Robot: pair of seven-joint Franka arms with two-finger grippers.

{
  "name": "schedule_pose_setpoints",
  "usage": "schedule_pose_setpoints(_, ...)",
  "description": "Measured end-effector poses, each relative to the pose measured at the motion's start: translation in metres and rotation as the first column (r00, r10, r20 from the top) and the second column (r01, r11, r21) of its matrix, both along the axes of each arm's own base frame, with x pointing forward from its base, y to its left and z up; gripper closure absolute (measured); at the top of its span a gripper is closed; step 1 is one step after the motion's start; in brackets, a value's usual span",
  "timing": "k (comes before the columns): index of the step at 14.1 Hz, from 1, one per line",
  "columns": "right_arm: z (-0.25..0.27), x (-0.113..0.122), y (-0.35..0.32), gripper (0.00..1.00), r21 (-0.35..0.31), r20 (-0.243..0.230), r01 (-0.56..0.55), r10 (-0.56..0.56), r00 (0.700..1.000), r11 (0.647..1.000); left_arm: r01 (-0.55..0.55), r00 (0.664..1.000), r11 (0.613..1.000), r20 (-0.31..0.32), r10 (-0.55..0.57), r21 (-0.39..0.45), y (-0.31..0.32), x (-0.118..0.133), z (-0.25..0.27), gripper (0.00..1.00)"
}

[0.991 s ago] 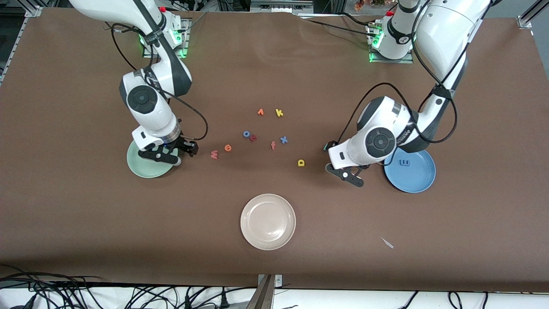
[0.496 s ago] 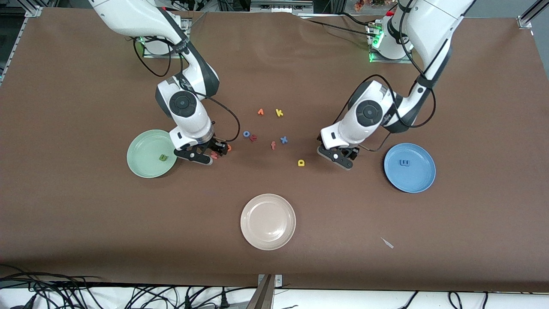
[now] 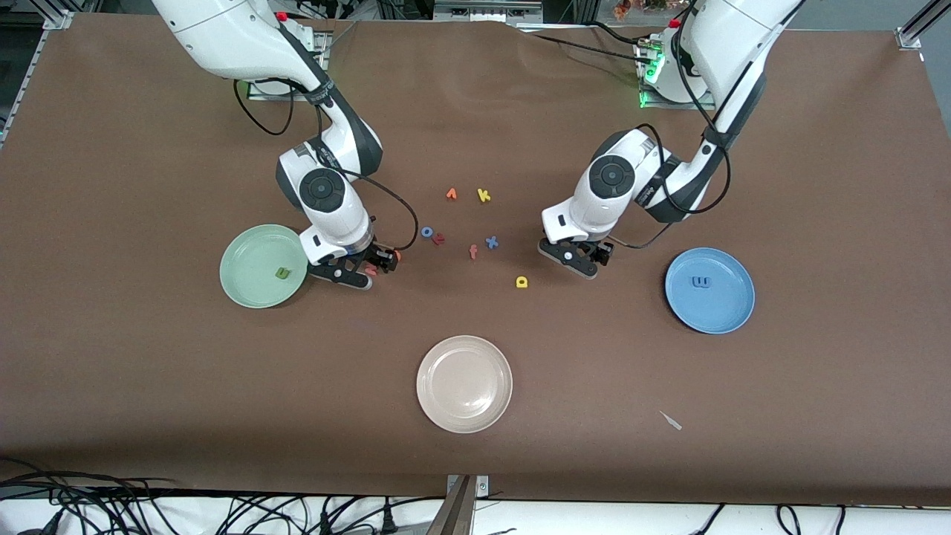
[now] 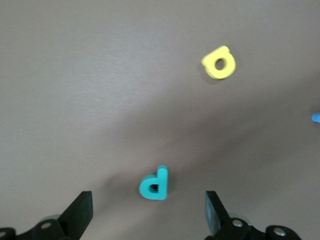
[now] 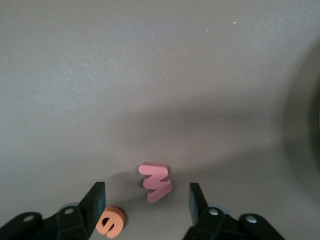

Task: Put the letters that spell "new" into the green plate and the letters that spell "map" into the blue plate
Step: 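Lift cyan p with the left gripper while the right gripper lifts pink m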

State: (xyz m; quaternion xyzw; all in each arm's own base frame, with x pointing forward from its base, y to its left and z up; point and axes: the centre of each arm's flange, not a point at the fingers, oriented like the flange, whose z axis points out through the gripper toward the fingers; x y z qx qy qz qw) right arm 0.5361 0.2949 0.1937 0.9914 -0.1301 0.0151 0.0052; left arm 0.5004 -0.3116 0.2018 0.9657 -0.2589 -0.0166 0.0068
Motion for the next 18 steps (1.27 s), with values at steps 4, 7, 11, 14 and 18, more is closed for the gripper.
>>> schedule_pose_setpoints(4, -0.021, -0.01, -0.003, 0.27, 0.006, 0.01, -0.02, 0.02, 1.0, 1.0, 0.038, 0.999, 0.999, -0.011, -0.038, 0.025, -0.006, -0.009, -0.018, 0.05)
schedule_pose_setpoints(7, -0.02, -0.01, -0.004, 0.37, 0.008, 0.015, -0.02, 0.02, 1.0, 1.0, 0.049, 0.999, 0.998, -0.009, -0.048, 0.039, -0.003, -0.008, -0.026, 0.09)
schedule_pose_setpoints(11, -0.017, -0.008, -0.005, 0.65, 0.008, 0.022, -0.02, 0.02, 1.0, 1.0, 0.046, 0.999, 0.998, -0.004, -0.046, 0.037, -0.003, -0.002, -0.028, 0.19)
schedule_pose_setpoints(14, -0.013, -0.004, -0.01, 0.73, 0.002, 0.029, -0.042, 0.042, 0.999, 0.999, 0.043, 0.999, 0.998, -0.009, -0.042, 0.038, -0.002, 0.0, -0.032, 0.31)
schedule_pose_setpoints(18, 0.027, 0.021, -0.05, 0.73, -0.094, -0.032, -0.145, 0.142, 0.989, 0.985, 0.04, 0.999, 0.999, -0.005, -0.04, 0.037, -0.002, 0.002, -0.031, 0.5)
